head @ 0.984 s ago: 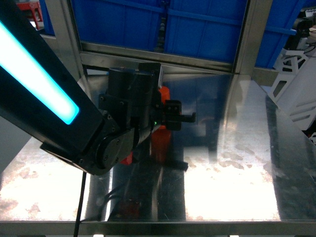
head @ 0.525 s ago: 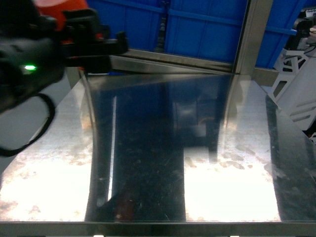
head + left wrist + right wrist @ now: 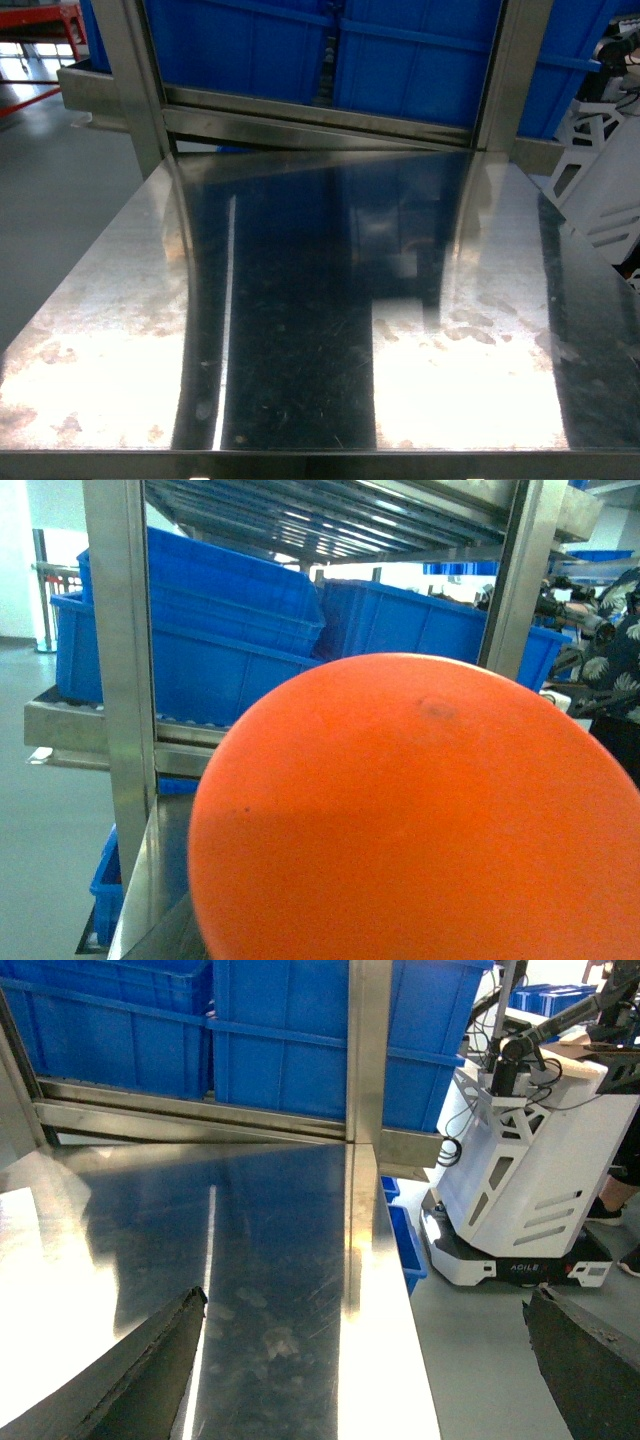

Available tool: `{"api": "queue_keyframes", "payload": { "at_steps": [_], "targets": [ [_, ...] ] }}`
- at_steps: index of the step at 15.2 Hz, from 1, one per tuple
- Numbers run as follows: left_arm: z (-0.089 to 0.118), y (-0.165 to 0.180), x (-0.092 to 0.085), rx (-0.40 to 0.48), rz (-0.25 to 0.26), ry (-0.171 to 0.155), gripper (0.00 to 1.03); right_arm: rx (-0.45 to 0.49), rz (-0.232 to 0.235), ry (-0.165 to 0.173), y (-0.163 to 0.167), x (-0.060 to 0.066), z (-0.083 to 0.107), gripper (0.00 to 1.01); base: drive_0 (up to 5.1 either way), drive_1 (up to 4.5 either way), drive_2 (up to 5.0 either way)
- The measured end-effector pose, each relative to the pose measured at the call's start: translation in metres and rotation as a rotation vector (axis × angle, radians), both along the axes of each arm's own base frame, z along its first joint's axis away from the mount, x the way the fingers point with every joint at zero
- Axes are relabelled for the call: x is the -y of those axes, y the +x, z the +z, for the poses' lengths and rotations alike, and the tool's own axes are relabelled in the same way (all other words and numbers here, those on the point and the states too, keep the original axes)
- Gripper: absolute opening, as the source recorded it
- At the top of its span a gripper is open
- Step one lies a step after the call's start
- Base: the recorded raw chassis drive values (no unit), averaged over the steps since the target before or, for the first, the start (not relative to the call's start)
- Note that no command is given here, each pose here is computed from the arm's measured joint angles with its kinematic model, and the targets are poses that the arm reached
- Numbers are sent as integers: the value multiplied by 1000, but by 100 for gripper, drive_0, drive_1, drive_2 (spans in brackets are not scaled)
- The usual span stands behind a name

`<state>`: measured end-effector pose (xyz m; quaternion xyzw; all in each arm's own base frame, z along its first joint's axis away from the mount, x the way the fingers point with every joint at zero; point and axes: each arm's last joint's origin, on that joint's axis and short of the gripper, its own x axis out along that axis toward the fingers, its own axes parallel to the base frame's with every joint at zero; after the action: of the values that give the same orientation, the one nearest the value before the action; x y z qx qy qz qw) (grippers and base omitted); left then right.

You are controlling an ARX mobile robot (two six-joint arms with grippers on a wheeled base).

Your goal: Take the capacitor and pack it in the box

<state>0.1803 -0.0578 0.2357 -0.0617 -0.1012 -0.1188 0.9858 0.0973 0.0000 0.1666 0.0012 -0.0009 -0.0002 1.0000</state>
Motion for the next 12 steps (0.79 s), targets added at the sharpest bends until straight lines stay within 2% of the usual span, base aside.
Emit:
{"api": "queue_keyframes", "payload": {
  "at_steps": [1, 2, 3, 4, 6, 8, 12],
  "targets": [
    [-1, 0, 0, -7, 2, 3, 44, 0, 0, 0, 0, 0, 0, 98, 0, 0, 0],
    [1, -3, -2, -111, 115, 51, 44, 0, 0, 0, 0, 0, 0, 98, 0, 0, 0],
    [-3, -10, -11, -166, 203, 81, 44, 0, 0, 0, 0, 0, 0, 98, 0, 0, 0],
    [-15, -16, -21, -200, 247, 99, 44, 0, 0, 0, 0, 0, 0, 98, 0, 0, 0],
    [-33, -25, -31, -231, 241, 115, 44, 0, 0, 0, 0, 0, 0, 98, 0, 0, 0],
    [-37, -34, -38, -207, 239, 107, 44, 0, 0, 0, 0, 0, 0, 98, 0, 0, 0],
    [-53, -47, -48, -220, 237, 110, 44, 0, 0, 0, 0, 0, 0, 98, 0, 0, 0]
  ]
}}
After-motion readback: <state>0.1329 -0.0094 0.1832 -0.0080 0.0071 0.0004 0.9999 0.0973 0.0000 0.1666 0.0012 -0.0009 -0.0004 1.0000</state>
